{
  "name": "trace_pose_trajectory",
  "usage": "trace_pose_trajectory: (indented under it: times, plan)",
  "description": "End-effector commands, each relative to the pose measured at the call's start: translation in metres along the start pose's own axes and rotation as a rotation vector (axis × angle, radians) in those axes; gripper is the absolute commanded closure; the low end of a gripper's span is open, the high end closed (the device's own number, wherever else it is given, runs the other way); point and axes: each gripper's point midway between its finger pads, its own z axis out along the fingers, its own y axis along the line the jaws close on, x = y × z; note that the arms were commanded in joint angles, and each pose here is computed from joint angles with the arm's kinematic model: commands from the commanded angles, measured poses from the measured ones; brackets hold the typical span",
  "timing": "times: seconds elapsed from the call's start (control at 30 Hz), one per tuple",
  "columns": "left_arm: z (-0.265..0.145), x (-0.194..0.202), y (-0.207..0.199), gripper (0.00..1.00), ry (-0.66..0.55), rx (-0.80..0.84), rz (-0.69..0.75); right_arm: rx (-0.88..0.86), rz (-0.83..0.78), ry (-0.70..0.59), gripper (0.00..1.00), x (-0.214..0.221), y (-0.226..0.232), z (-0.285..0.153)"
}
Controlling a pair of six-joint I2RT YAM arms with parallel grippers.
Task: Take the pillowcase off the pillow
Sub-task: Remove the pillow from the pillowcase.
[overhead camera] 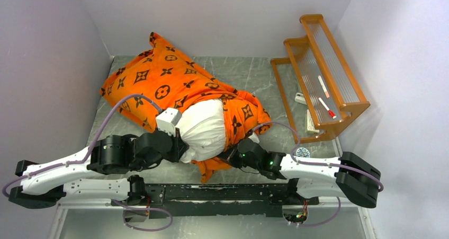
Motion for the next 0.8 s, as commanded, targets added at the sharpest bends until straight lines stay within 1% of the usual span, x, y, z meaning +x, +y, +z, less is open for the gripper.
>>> trace_pose_trajectory:
  times: [0.0,0.07,0.1,0.17,0.2,0.23,0.3,0.4,0.47,0.57,0.63,0.77]
  plan:
    - [-0.013,-0.01,0.006,0.95,-0.033,-0.004,-0.07,0.17,-0.268,0.057,0.97,0.001,-0.041,-0.011]
    - [-0.005,0.007,0.01,0.95,-0.006,-0.009,-0.084,0.142,-0.299,0.033,0.88,-0.007,-0.018,-0.023]
    - [0.0,0.014,0.012,0.95,0.003,-0.011,-0.092,0.141,-0.313,0.013,0.8,-0.012,-0.011,-0.03]
    - [0.008,0.026,0.013,0.95,0.02,-0.009,-0.103,0.133,-0.338,-0.019,0.55,-0.022,0.0,-0.046]
    - [0.011,0.033,0.013,0.95,0.032,-0.009,-0.102,0.112,-0.35,-0.033,0.48,-0.026,0.008,-0.054]
    - [0.015,0.039,0.012,0.95,0.048,-0.009,-0.1,0.086,-0.367,-0.046,0.43,-0.03,0.017,-0.061]
    - [0.021,0.05,0.016,0.95,0.077,-0.032,-0.086,0.043,-0.403,-0.065,0.37,-0.036,0.034,-0.076]
    - [0.026,0.061,0.025,0.95,0.114,-0.087,-0.045,0.004,-0.423,-0.117,0.34,-0.049,0.06,-0.098]
    - [0.028,0.067,0.031,0.95,0.139,-0.126,-0.018,0.022,-0.433,-0.175,0.34,-0.062,0.07,-0.108]
    - [0.026,0.072,0.04,0.95,0.161,-0.171,0.001,0.094,-0.482,-0.284,0.33,-0.087,0.08,-0.117]
    - [0.025,0.073,0.042,0.95,0.162,-0.169,-0.001,0.128,-0.556,-0.321,0.33,-0.097,0.096,-0.115]
    - [0.021,0.073,0.043,0.95,0.159,-0.155,-0.027,0.224,-0.68,-0.329,0.35,-0.104,0.119,-0.092]
